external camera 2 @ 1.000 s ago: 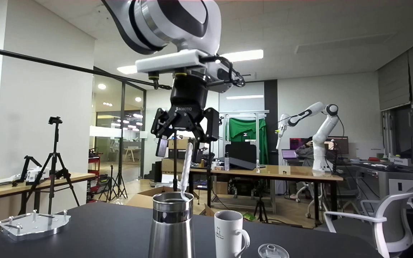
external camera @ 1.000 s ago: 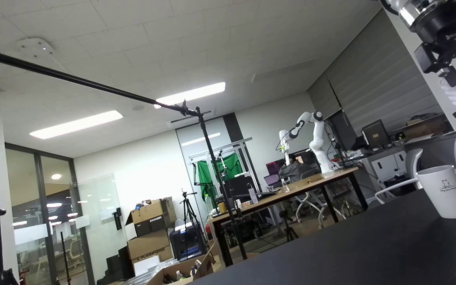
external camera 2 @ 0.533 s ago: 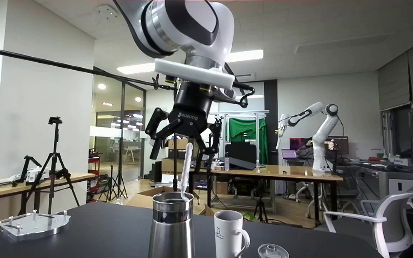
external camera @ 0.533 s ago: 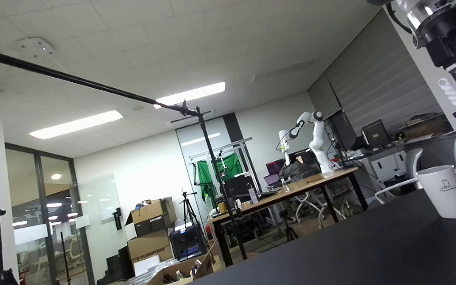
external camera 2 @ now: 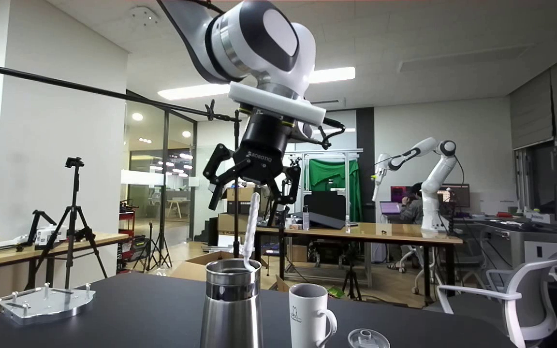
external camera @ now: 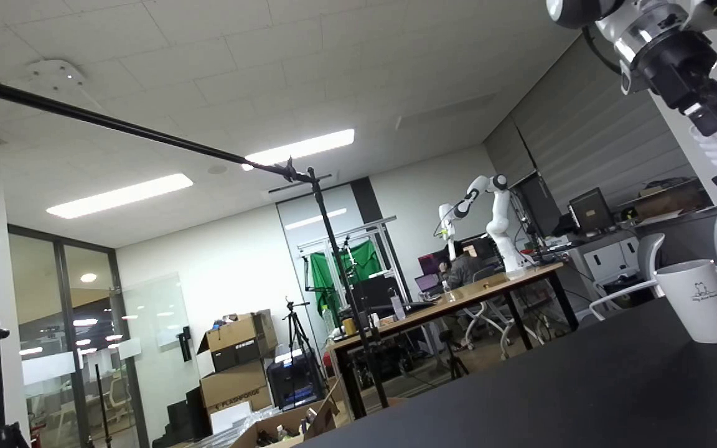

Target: Move the brush inside the silver flask up and down

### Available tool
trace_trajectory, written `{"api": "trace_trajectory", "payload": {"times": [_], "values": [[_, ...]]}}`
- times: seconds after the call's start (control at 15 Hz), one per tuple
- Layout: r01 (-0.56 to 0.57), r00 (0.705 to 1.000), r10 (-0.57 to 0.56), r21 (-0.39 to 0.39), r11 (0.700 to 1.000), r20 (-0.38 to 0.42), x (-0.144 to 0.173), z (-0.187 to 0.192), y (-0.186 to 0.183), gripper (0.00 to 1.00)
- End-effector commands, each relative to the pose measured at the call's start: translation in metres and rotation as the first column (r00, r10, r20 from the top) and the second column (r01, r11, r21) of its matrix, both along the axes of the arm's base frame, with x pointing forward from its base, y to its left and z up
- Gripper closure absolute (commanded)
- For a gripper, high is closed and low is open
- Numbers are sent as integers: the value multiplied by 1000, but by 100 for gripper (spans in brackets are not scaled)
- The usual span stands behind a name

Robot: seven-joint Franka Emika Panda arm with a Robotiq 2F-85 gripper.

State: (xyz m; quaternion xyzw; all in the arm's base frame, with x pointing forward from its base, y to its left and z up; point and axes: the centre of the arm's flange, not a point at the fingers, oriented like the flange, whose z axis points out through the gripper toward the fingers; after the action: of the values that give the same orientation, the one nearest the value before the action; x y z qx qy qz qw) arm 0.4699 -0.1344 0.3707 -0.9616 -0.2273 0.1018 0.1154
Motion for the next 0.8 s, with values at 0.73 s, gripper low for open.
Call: {"api": "trace_trajectory", "payload": {"times": [0.73], "values": [[200,975,-219,-302,932,-29,28,4,18,0]]}}
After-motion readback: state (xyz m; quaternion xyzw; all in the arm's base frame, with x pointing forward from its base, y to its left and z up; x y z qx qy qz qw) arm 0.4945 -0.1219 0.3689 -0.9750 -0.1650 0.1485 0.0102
